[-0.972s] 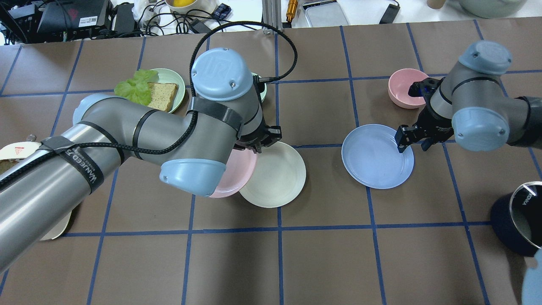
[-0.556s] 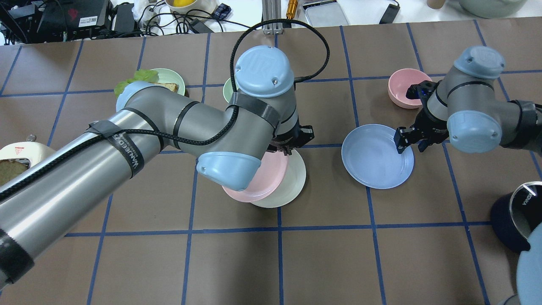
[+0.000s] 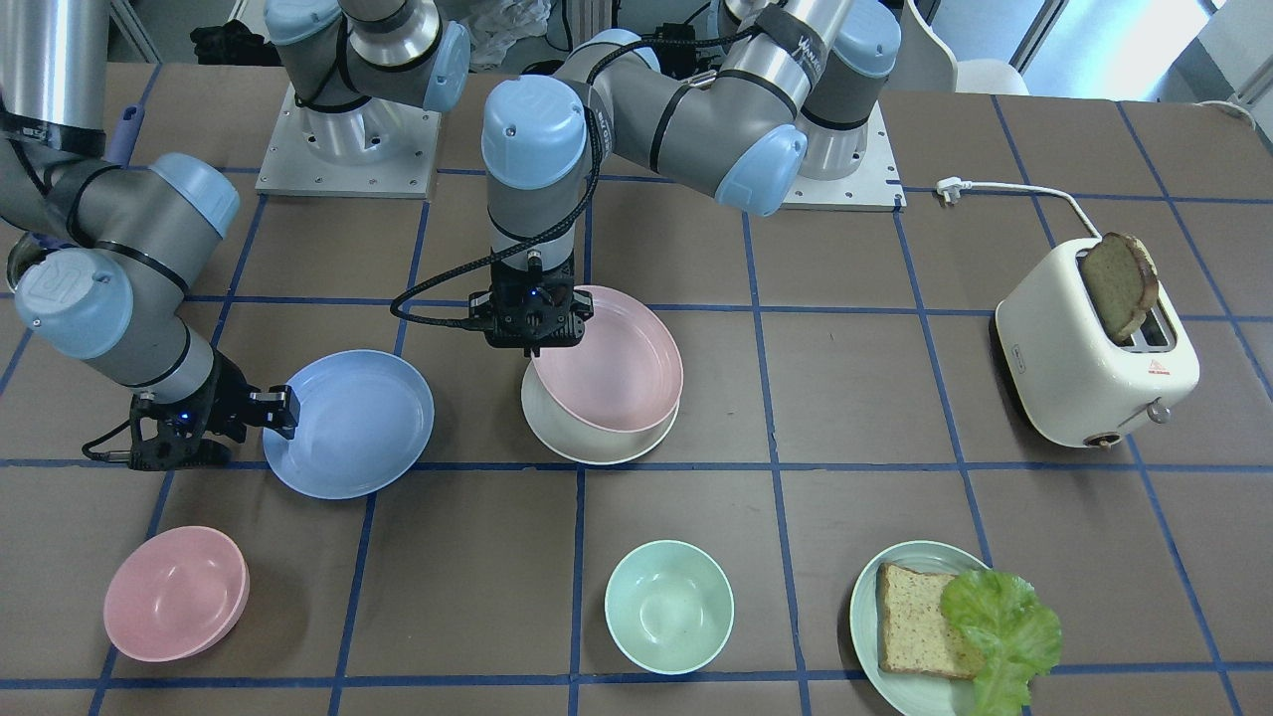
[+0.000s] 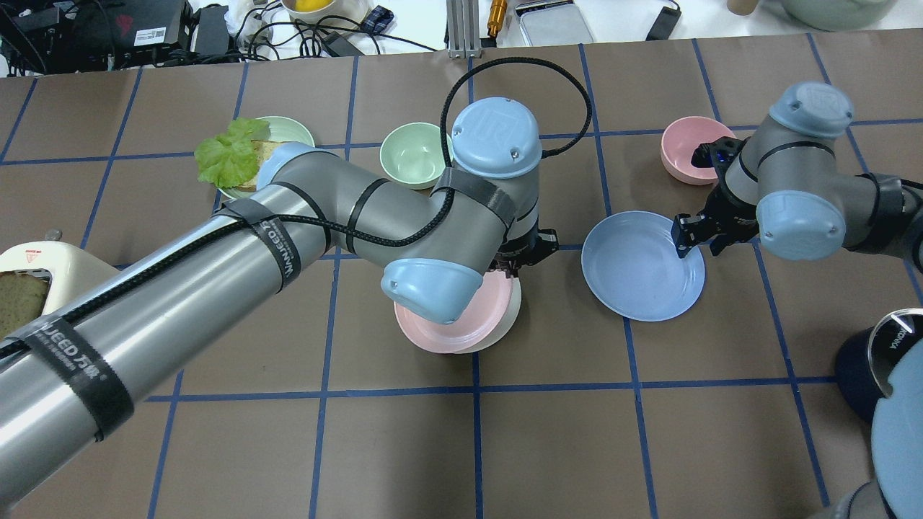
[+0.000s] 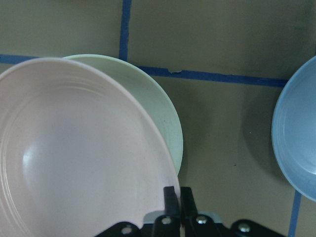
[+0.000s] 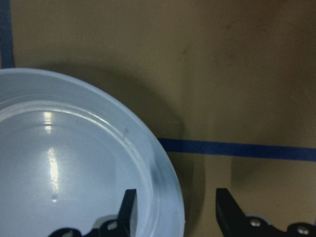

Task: Stack three plates with pink and blue
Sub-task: 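Carry the pink plate with the left gripper onto the cream plate, then open the left gripper and withdraw it toward the bread plate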

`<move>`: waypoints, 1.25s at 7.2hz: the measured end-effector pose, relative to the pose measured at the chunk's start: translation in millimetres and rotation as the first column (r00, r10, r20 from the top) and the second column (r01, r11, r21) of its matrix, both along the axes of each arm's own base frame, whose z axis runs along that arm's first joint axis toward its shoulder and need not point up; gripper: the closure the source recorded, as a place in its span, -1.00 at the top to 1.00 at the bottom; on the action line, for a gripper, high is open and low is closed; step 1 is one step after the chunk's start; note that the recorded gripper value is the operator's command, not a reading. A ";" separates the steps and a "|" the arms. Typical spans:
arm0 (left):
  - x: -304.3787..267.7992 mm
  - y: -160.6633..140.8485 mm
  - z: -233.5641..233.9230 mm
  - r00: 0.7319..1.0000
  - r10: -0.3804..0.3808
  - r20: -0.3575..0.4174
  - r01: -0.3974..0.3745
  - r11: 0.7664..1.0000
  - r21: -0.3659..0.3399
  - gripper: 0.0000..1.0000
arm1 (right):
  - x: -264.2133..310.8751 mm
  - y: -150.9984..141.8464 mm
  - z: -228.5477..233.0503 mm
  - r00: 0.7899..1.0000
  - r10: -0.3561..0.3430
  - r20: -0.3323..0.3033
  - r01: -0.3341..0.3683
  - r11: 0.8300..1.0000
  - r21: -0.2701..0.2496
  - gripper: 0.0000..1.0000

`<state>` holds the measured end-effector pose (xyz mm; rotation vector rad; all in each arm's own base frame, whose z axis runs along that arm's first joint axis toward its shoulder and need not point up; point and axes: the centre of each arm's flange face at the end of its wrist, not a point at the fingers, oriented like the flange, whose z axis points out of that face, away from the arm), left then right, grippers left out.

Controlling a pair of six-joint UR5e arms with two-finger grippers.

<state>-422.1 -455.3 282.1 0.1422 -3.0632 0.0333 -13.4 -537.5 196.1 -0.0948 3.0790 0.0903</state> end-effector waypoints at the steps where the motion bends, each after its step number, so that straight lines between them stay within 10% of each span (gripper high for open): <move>1: -2.0 -2.4 -10.2 1.000 -0.001 0.007 0.001 1.000 0.011 0.08 | -1.6 -0.4 -2.3 1.000 -0.005 0.002 0.005 1.000 0.003 0.11; 2: -2.7 -3.8 -18.4 1.000 -0.002 0.017 0.001 1.000 0.019 0.99 | -2.1 -0.6 -4.6 1.000 -0.009 0.004 0.009 1.000 0.007 0.04; 6: 3.9 -22.5 7.0 1.000 0.011 0.005 -0.011 0.999 -0.030 1.00 | -2.4 0.2 -6.0 1.000 -0.013 0.013 0.013 1.000 0.019 -0.77; 9: 65.4 -63.3 77.4 0.996 0.087 -0.003 -0.087 0.996 0.017 1.00 | -2.6 -0.3 -2.6 1.000 -0.014 0.013 0.014 1.000 0.014 -1.00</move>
